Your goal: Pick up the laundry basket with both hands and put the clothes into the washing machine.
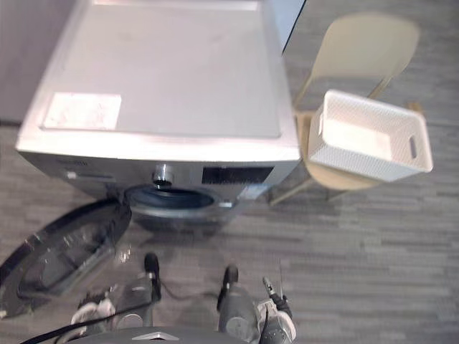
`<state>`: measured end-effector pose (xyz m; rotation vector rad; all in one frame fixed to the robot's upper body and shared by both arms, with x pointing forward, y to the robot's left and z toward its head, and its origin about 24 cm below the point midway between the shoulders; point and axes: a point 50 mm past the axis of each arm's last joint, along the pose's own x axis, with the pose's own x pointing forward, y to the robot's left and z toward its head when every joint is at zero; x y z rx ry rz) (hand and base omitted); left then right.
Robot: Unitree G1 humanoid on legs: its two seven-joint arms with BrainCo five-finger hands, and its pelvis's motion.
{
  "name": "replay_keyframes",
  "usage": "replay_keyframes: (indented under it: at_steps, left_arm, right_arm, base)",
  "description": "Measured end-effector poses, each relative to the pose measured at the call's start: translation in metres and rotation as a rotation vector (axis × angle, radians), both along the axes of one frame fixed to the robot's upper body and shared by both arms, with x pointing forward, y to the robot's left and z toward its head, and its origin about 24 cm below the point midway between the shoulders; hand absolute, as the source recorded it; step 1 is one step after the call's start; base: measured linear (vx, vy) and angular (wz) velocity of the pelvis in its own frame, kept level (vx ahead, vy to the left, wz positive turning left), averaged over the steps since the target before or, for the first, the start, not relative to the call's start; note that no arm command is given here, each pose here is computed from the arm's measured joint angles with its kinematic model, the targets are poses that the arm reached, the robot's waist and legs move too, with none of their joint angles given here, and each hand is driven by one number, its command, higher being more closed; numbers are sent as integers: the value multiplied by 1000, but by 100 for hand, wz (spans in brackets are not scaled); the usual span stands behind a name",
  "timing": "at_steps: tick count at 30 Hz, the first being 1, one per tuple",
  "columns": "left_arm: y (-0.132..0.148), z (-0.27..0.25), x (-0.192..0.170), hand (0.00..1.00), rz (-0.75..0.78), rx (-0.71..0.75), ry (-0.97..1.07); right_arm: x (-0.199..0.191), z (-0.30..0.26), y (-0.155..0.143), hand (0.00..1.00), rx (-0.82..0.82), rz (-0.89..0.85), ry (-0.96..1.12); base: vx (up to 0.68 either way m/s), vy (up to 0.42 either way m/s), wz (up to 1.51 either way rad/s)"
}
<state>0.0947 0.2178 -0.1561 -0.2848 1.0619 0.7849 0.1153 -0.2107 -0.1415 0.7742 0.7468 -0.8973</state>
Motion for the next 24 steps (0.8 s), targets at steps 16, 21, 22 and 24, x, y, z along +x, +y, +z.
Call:
replay_keyframes:
  at_steps: [16,21,22,24]
  left_arm:
    - [-29,-5,2,0,-113,-106,-54]
    - [-21,-8,-20,0,-34,-116,-17]
    - [-21,-10,-24,0,-35,-127,4]
    - [-21,-12,-29,0,-37,-135,33]
  right_arm:
    - [3,-12,4,0,-65,302,172]
    - [12,-9,8,0,-75,344,148]
    - [9,-9,5,0,-71,315,149]
    - [3,-9,-4,0,-61,233,149]
  base:
    - [40,-26,30]
    - [-176,115,-9]
    - [-217,262,10]
    - [-245,310,34]
